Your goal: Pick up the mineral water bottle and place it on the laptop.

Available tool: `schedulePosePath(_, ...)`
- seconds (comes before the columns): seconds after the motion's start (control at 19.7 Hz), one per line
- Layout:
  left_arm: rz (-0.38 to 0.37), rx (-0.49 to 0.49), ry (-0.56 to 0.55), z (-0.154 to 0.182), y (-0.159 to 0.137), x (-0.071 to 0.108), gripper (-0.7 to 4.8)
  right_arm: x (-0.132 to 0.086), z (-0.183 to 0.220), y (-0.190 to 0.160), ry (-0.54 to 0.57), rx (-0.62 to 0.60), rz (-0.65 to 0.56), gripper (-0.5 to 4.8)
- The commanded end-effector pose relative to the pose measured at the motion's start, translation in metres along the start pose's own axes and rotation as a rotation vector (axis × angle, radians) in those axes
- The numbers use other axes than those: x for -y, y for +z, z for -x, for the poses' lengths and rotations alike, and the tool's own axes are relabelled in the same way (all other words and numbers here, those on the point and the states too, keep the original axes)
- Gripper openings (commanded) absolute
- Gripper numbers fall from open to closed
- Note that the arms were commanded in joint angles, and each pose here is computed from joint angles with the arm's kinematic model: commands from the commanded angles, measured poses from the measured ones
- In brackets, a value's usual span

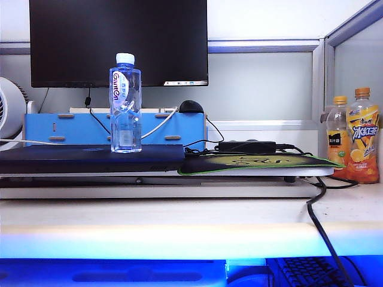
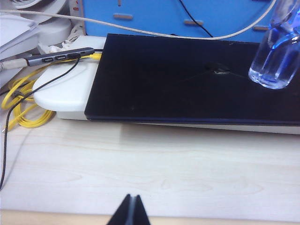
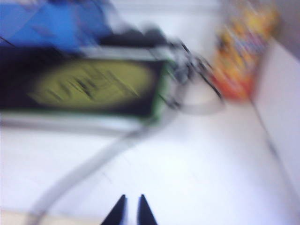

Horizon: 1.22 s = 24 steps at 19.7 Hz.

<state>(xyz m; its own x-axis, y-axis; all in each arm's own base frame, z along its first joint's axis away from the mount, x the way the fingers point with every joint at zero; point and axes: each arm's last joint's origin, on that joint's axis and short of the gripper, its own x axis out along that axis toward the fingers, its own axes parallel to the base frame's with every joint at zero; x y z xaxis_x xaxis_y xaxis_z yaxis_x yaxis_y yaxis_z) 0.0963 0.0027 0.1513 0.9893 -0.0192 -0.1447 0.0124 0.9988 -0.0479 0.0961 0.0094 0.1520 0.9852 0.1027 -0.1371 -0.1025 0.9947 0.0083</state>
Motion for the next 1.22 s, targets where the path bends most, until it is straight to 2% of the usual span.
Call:
schedulePosePath(0.05,-0.002,0.003,-0.001,0.0001,0.0002,0.0,-0.02,0.0013,-0.0002,-0.0036,-0.044,-0.031,-0.001,0.5)
schedulePosePath(1.22,-0.002,0.002,-0.001,0.0001,0.0002,0.0,-0.02,0.0009,-0.0002,-0.0035,-0.033,-0.031,0.0,0.5)
